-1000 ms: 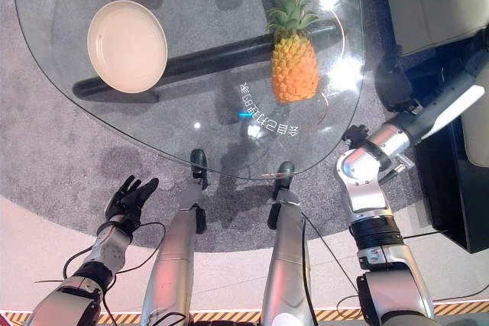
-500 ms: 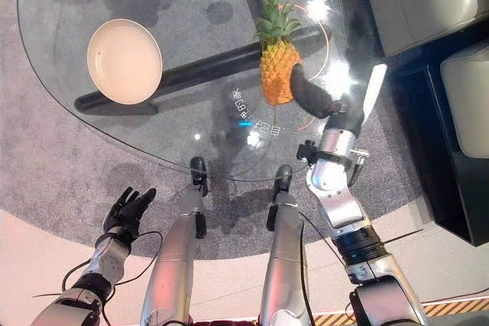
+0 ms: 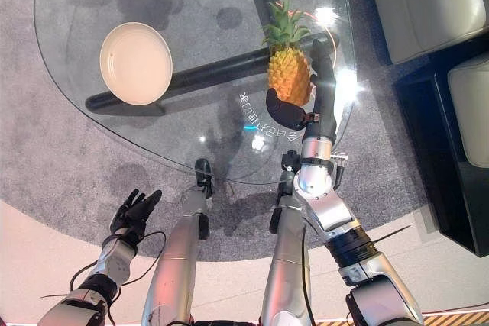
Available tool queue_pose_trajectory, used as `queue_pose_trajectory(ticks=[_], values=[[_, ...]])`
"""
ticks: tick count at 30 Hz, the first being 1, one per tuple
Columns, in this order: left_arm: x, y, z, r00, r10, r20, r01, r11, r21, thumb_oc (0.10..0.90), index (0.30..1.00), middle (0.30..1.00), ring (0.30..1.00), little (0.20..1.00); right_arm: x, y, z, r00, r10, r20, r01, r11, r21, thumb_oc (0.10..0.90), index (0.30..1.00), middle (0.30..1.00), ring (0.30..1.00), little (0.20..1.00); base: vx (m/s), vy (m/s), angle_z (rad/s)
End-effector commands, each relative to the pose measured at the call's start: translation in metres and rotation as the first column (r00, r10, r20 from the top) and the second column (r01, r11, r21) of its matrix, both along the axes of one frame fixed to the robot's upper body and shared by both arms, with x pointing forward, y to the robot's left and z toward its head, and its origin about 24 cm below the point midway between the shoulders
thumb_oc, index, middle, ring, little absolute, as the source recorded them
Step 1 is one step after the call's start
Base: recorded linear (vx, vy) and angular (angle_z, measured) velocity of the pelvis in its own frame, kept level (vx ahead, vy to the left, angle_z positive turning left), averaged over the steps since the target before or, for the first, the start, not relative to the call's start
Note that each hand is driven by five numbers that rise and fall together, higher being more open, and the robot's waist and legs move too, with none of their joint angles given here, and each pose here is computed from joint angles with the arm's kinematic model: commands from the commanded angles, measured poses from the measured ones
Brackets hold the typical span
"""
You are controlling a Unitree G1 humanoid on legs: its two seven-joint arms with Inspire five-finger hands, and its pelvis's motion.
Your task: Pick up the fruit to the plate
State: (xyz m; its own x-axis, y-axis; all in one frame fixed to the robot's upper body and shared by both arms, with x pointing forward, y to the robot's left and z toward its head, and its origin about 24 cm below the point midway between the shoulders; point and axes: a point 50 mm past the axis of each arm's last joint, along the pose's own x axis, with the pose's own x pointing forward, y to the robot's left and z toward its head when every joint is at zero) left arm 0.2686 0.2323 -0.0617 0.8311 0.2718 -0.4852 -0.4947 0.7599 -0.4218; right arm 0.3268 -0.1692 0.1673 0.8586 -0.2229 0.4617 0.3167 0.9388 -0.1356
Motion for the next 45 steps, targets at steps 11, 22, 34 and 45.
queue_pose_trajectory(ticks=[11,22,34,45], values=[[-0.024,0.005,-0.018,0.997,-0.003,-0.083,0.008,0.998,0.054,0.8,0.9,0.9,0.9,0.9,0.002,0.006,0.037,0.985,-0.088,0.148,0.089,0.996,-0.001,0.8,0.9,0.9,0.9,0.9,0.0,0.0,0.0],[-0.021,0.001,-0.018,0.996,-0.022,-0.084,0.027,0.998,0.057,0.8,0.9,0.9,0.9,0.9,0.011,-0.004,0.036,0.96,-0.248,0.133,0.248,0.969,0.021,0.8,0.9,0.9,0.9,0.9,0.0,0.0,0.0],[-0.02,-0.005,-0.019,0.995,-0.045,-0.088,0.05,0.997,0.05,0.8,0.9,0.9,0.9,0.9,0.021,-0.009,0.032,0.951,-0.301,0.066,0.299,0.953,0.047,0.8,0.9,0.9,0.9,0.9,0.0,0.0,0.0],[-0.018,-0.006,-0.018,0.995,-0.06,-0.085,0.065,0.996,0.055,0.8,0.9,0.9,0.9,0.9,0.034,-0.014,0.017,0.956,-0.279,-0.093,0.283,0.959,0.03,0.8,0.9,0.9,0.9,0.9,0.0,0.0,0.0]])
